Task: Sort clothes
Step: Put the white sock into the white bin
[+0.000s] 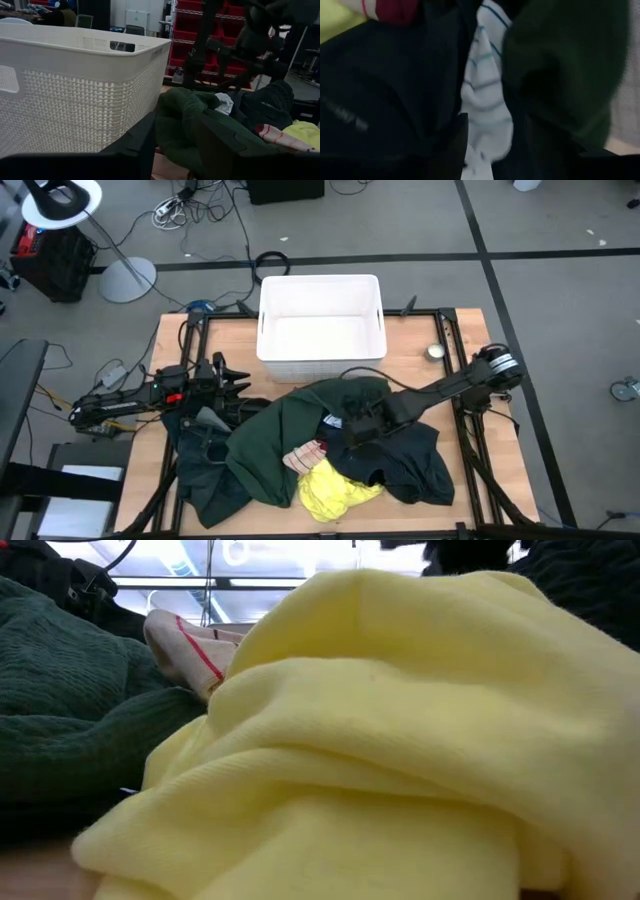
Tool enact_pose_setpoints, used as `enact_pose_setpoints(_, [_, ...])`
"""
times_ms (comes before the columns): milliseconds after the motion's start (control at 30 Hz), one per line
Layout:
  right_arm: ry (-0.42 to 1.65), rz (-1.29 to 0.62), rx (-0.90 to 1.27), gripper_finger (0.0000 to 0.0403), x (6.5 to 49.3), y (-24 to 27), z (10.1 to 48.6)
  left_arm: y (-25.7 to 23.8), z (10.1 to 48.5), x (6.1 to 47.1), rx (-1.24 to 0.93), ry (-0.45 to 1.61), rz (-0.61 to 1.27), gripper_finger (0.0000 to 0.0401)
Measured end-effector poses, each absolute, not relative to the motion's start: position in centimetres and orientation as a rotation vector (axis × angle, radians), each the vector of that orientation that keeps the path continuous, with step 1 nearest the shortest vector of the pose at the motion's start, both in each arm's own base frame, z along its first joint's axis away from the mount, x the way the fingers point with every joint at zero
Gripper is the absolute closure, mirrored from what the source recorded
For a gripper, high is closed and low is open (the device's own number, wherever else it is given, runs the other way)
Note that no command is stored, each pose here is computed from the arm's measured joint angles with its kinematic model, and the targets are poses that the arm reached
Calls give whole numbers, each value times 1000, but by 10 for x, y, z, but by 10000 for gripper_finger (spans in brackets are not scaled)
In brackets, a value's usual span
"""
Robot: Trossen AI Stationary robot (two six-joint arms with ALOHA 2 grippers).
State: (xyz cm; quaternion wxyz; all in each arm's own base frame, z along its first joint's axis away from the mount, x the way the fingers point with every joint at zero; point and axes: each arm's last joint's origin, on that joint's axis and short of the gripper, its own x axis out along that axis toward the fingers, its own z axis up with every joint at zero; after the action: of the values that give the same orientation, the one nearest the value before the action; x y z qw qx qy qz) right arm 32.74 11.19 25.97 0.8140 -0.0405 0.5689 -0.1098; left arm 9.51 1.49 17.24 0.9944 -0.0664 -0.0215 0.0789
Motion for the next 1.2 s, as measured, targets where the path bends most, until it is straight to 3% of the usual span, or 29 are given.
enact_pose_setpoints(267, [1237, -191, -18, 248, 356, 91, 235, 15, 172, 95, -133, -43, 158, 264])
enact_pose_setpoints(333, [1241, -184, 17, 280, 360, 85, 232, 15, 172, 95, -133, -43, 158, 264])
enact_pose_setpoints(433, [1213, -185, 55, 364, 361, 80, 237, 15, 172, 95, -133, -44, 158, 264])
enact_pose_setpoints(500, [1177, -178, 86, 390, 357, 78, 250, 15, 172, 95, -133, -44, 158, 264])
enact_pose_setpoints(833, [985, -153, 105, 401, 329, 71, 343, 15, 172, 95, -133, -43, 158, 264])
enact_pose_setpoints(1067, [1110, -80, 99, 396, 322, 66, 335, 15, 172, 95, -133, -43, 158, 264])
enact_pose_setpoints(1200, [1135, -94, 113, 367, 321, 67, 326, 15, 172, 95, -133, -43, 158, 264])
